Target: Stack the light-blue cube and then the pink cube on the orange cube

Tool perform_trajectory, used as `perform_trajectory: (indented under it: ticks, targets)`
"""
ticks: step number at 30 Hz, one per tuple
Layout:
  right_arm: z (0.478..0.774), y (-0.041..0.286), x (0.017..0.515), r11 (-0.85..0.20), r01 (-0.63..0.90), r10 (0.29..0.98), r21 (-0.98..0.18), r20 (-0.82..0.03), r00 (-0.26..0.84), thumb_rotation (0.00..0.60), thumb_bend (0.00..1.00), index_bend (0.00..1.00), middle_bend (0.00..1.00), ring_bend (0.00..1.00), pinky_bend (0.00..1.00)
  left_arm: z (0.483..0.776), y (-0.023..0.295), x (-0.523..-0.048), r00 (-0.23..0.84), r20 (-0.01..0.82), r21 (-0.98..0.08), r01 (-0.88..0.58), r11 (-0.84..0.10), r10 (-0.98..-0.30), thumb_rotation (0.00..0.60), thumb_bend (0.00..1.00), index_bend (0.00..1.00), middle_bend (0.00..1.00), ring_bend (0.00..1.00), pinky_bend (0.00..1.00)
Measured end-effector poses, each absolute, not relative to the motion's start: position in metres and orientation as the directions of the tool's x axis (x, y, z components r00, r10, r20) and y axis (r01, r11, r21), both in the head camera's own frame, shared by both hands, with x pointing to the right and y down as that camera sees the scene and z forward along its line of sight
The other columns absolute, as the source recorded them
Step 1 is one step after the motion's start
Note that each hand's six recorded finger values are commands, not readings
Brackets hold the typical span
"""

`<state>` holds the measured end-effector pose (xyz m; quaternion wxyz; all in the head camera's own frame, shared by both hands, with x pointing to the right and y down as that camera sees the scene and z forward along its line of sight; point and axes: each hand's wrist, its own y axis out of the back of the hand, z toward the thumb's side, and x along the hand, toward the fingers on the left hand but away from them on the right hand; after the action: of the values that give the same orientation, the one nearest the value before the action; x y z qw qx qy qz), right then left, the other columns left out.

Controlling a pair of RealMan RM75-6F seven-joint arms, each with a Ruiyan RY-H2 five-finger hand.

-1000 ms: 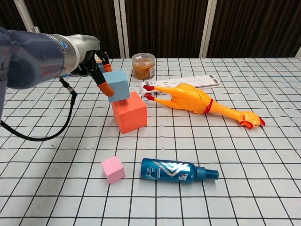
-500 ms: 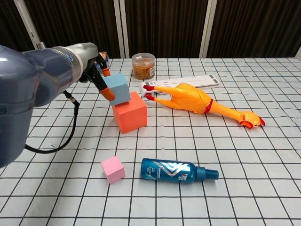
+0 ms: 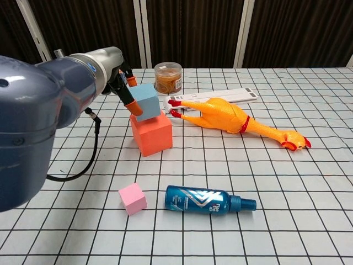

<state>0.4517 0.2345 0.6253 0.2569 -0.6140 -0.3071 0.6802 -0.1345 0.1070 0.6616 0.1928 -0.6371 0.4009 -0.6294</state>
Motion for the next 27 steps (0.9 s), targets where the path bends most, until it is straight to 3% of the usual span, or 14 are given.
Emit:
perform_trajectory:
  ticks: [27]
  targets:
    - [0.6235, 0.2339, 0.4532, -0.675, 0.032, 0.730, -0.737, -0.673, -0.113, 0.600, 0.10, 0.10, 0.08, 0.16, 0.22, 0.6672, 0.1136, -0.1303, -0.129, 0.653, -0.747, -0.270, -0.607, -0.746, 0.600, 0.28, 0.56, 0.97, 0.89, 1.00]
